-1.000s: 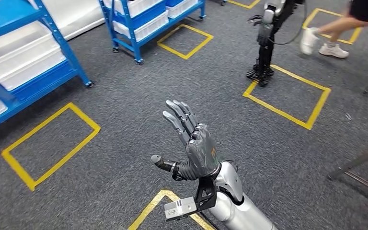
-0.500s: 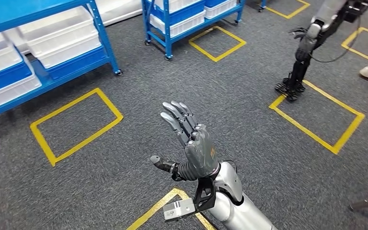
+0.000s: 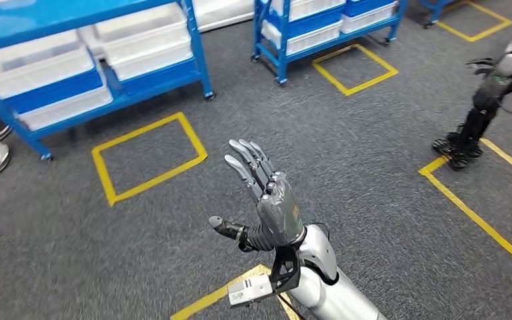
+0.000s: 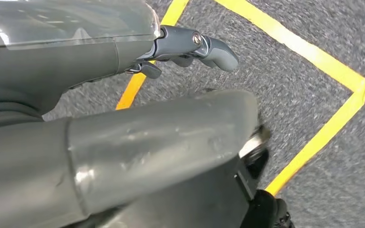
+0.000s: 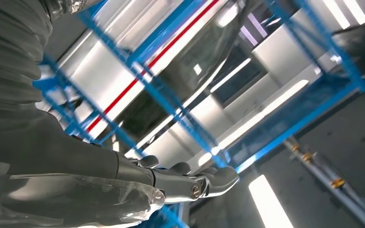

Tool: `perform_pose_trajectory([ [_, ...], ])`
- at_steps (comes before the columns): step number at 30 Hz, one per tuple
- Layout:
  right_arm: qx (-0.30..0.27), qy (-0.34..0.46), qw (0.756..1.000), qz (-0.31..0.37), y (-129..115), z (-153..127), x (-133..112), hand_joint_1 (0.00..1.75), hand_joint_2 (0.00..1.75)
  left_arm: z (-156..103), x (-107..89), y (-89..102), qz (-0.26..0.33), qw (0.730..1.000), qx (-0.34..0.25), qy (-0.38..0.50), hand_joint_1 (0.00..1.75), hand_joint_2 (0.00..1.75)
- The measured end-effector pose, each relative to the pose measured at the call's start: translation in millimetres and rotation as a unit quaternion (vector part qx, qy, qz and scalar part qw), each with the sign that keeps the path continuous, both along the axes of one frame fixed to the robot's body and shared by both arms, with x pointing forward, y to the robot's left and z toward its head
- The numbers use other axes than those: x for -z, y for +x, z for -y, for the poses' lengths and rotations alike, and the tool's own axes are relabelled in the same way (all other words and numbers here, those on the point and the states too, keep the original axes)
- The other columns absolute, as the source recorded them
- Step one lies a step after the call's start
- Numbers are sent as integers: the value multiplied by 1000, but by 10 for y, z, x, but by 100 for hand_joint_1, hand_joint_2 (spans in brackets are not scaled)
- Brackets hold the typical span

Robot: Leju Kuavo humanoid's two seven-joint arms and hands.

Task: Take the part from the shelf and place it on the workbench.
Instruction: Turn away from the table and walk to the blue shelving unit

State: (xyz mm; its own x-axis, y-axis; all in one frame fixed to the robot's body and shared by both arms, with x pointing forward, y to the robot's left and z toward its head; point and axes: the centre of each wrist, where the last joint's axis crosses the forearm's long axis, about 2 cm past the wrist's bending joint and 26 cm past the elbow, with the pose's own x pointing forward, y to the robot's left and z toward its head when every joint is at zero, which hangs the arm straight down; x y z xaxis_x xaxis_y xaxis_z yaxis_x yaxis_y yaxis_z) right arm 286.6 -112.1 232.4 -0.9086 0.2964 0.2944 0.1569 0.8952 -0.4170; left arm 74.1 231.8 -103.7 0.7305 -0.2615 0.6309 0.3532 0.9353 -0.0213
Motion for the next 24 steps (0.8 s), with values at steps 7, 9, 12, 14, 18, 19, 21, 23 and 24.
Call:
perform_pose_trajectory([
  [7, -1, -3, 1000, -1, 9, -5, 1, 0, 175, -1, 4, -24, -1, 1000, -7, -2, 0, 0],
  [9, -2, -6, 1000, -3, 23, -16, 6, 0, 175, -4, 9, -50, -2, 1000, -11, -3, 0, 0],
  [12, -3, -8, 1000, -4, 50, -37, 4, 0, 175, -9, 15, -87, -4, 1000, -14, -3, 0, 0],
  [14, -2, -11, 1000, -9, 63, -41, 30, 0, 175, -12, 15, -81, -3, 1000, -15, -3, 0, 0],
  [18, -1, -17, 1000, -25, 84, -41, 117, 0, 175, -28, 19, -97, -5, 1000, -17, -1, 0, 0],
  [19, -1, -18, 999, -27, 88, -41, 128, 0, 175, -32, 20, -100, -5, 1000, -18, -1, 0, 0],
  [21, -1, -21, 999, -30, 98, -43, 148, 0, 175, -37, 20, -99, -4, 1000, -18, 0, 0, 0],
  [23, 0, -25, 999, -36, 117, -45, 184, 0, 175, -53, 22, -100, -4, 1000, -19, 2, 0, 0],
  [24, 2, -28, 999, -42, 134, -49, 211, 0, 175, -66, 24, -106, -4, 1000, -20, 3, 0, 0],
])
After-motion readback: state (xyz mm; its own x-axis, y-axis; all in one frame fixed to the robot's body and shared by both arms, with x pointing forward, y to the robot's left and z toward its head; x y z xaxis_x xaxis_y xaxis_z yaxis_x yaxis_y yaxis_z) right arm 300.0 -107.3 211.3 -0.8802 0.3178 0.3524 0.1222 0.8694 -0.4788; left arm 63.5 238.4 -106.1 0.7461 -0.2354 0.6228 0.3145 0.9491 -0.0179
